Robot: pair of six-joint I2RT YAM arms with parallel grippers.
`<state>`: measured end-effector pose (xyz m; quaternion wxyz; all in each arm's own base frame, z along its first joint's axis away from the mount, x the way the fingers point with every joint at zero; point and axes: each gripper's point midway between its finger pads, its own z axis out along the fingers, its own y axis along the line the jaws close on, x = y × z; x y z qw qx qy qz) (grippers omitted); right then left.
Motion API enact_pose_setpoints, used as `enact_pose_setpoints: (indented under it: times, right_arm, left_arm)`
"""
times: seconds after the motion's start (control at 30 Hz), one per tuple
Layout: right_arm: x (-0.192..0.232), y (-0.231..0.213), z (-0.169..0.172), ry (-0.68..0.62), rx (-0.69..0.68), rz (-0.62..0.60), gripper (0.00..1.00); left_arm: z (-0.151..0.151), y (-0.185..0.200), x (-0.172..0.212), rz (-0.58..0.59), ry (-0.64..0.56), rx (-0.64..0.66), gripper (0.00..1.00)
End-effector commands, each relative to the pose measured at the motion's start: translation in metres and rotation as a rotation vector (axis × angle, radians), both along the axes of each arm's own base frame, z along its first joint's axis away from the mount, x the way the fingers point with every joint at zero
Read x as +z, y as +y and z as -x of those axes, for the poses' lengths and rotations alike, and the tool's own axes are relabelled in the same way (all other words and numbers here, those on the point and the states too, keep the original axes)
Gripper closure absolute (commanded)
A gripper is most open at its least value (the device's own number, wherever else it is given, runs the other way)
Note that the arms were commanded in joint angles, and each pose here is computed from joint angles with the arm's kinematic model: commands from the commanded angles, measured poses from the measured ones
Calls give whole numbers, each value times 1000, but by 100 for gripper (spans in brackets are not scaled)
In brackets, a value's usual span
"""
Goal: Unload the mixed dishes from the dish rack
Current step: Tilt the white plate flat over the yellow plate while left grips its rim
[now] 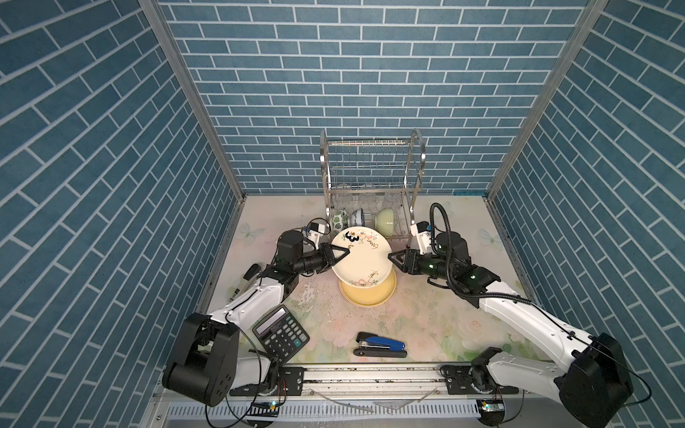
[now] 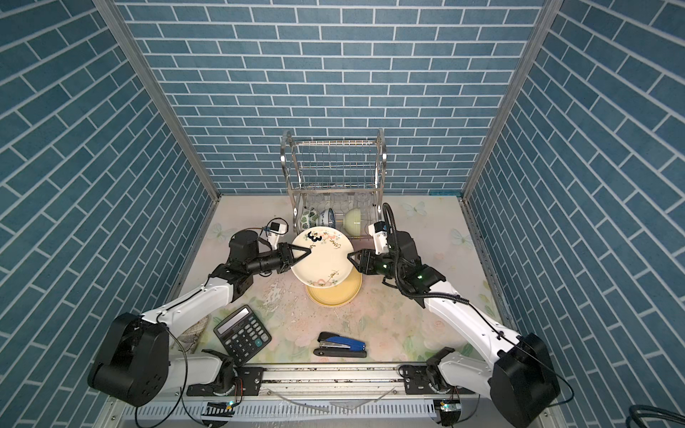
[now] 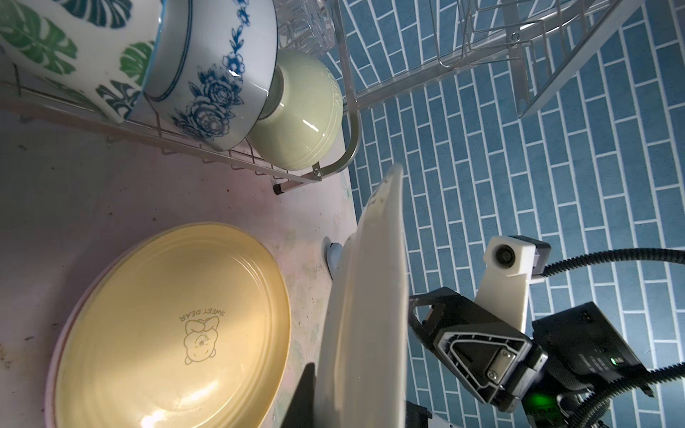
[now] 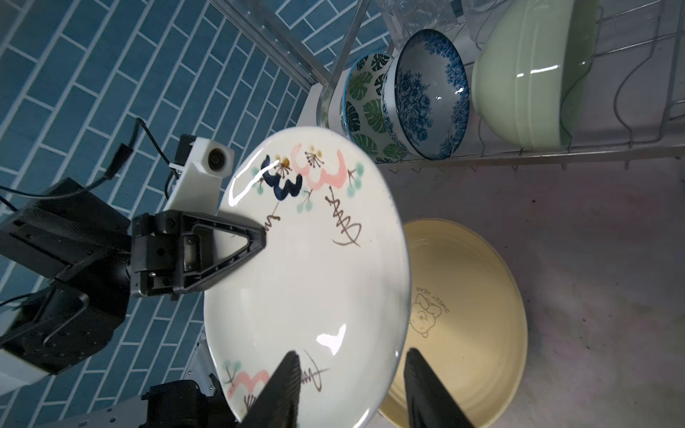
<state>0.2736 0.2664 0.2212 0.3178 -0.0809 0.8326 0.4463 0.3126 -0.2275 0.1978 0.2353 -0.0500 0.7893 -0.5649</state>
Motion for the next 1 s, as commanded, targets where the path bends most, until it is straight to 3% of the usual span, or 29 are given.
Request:
enact_pose_setpoints:
  times: [0.0,0.33,0.8,0.87,0.97]
  right_arm:
    - [11,10,-5,17,17,-91,53]
    - [-15,11,-15,64,-10,-53,59]
    - [-44,14,-23,129,-43,-67,98]
    - [-48,11,-23,132,-52,-60,100]
    - [-55,5,-21,141,-67,-55,100]
  left_arm:
    - [1,-7,36,90,-135,-46,100]
    - [0,-15,28,130,-116,-66,100]
    - [1,-26,2,97,-75,-82,100]
    - [3,-26,-7,68,-61,-86,94]
    - [5,-22,-20,0,-41,-83,74]
